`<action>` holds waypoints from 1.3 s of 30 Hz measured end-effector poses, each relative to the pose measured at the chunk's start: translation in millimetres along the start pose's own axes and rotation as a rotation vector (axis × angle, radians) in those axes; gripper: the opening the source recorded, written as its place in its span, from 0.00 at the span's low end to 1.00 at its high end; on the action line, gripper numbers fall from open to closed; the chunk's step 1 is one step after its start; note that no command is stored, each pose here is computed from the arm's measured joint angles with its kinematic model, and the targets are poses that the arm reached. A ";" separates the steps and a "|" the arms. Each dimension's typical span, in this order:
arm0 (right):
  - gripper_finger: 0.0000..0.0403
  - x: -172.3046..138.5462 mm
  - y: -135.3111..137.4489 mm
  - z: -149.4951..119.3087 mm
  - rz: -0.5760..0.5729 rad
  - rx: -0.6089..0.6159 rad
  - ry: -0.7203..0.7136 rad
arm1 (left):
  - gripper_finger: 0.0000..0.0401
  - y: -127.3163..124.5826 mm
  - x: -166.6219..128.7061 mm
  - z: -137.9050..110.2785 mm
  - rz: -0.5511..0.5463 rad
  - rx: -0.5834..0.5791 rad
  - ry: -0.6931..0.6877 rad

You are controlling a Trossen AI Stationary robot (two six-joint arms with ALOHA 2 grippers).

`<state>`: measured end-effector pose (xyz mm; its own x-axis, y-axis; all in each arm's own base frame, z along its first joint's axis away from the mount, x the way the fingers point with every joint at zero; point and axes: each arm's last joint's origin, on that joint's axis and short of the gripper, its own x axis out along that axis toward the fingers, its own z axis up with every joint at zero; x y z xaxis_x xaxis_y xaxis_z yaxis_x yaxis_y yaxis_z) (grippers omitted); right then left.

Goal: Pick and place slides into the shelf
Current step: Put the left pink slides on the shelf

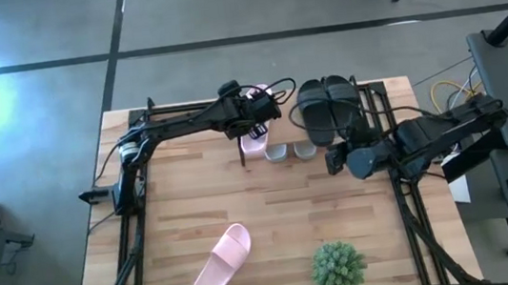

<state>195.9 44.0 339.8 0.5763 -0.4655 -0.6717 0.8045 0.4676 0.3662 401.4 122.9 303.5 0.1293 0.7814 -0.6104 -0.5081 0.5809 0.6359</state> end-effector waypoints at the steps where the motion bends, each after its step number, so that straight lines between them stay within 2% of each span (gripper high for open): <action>1: 0.02 3.7 0.8 -0.7 0.009 0.015 -0.005 | 0.00 -0.3 0.0 -0.1 -0.009 0.002 0.001; 5: 0.02 15.1 2.3 0.7 0.036 0.033 -0.028 | 0.00 -1.5 -0.6 0.0 -0.077 0.037 0.000; 15: 0.02 18.6 1.4 3.4 0.032 0.017 -0.034 | 0.00 0.1 -2.0 0.5 -0.059 0.055 -0.004; 23: 0.02 18.6 1.2 3.3 0.031 -0.013 -0.032 | 0.00 -2.2 -10.4 -0.4 -0.130 0.065 -0.008; 29: 0.02 18.6 1.2 3.2 0.030 -0.013 -0.032 | 0.07 2.3 -20.0 0.2 -0.153 0.055 -0.035; 34: 0.02 17.4 0.6 3.8 0.036 0.001 -0.028 | 0.11 6.1 -25.3 1.4 -0.151 0.039 -0.061; 39: 0.02 15.9 -0.2 4.6 0.042 0.012 -0.029 | 0.04 7.1 -14.9 -0.2 -0.079 0.031 -0.034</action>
<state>205.5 33.1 332.1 0.6134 -0.4674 -0.6366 0.7811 0.4779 0.4018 395.7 115.3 317.0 0.1972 0.7400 -0.6431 -0.4690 0.6472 0.6009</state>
